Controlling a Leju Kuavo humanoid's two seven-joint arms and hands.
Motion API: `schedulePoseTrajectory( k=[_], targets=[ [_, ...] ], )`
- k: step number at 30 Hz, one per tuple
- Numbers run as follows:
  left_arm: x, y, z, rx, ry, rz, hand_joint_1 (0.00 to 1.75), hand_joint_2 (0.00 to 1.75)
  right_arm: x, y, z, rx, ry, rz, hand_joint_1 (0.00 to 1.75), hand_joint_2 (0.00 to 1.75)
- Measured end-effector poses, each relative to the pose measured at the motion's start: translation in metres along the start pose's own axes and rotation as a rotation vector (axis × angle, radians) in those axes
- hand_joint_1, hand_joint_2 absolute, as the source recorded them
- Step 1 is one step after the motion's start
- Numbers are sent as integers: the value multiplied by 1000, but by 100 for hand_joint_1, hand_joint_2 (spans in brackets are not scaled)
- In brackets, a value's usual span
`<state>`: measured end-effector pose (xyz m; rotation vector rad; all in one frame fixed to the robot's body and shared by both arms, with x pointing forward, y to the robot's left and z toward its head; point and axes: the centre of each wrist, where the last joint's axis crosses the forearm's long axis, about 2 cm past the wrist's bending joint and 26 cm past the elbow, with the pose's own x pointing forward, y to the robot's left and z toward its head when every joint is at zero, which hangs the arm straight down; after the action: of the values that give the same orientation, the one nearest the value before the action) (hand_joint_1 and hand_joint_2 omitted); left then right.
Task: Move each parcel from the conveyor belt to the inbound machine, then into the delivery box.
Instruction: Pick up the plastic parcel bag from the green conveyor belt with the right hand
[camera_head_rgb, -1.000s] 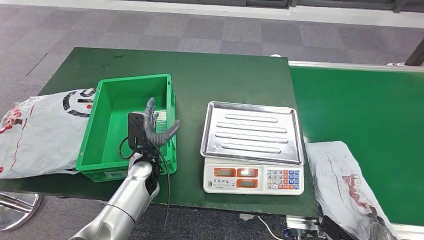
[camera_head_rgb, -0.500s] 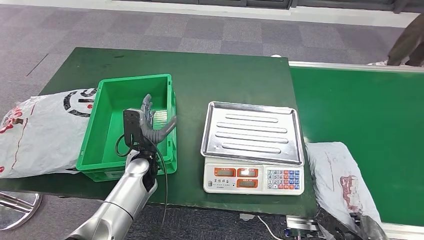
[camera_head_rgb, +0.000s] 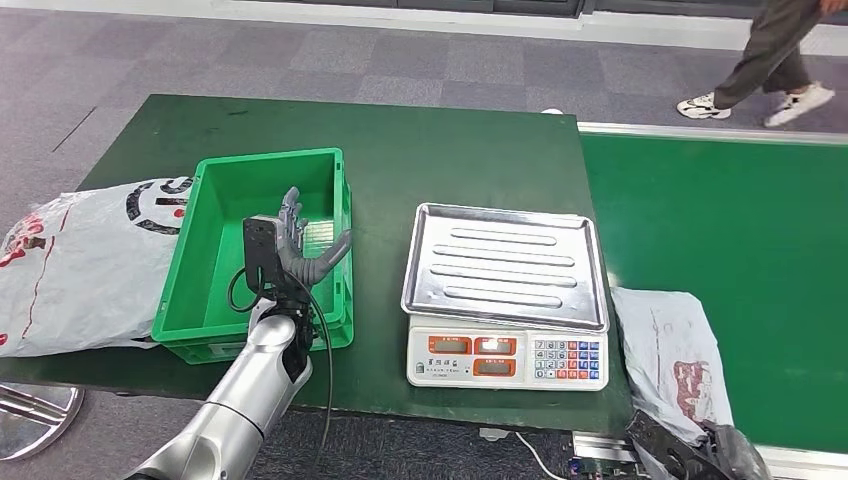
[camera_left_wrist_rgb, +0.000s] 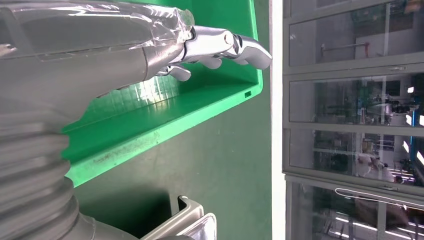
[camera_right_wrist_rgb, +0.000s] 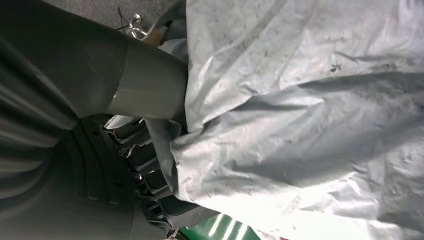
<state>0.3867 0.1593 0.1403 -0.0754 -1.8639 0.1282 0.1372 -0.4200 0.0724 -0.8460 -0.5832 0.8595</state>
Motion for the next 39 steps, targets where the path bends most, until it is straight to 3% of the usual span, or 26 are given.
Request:
schedulePoseTrajectory(
  k=[39],
  targets=[
    [0, 1, 0, 0, 0, -1, 0, 175, 0, 1, 0, 3, 0, 0, 175, 175]
  ],
)
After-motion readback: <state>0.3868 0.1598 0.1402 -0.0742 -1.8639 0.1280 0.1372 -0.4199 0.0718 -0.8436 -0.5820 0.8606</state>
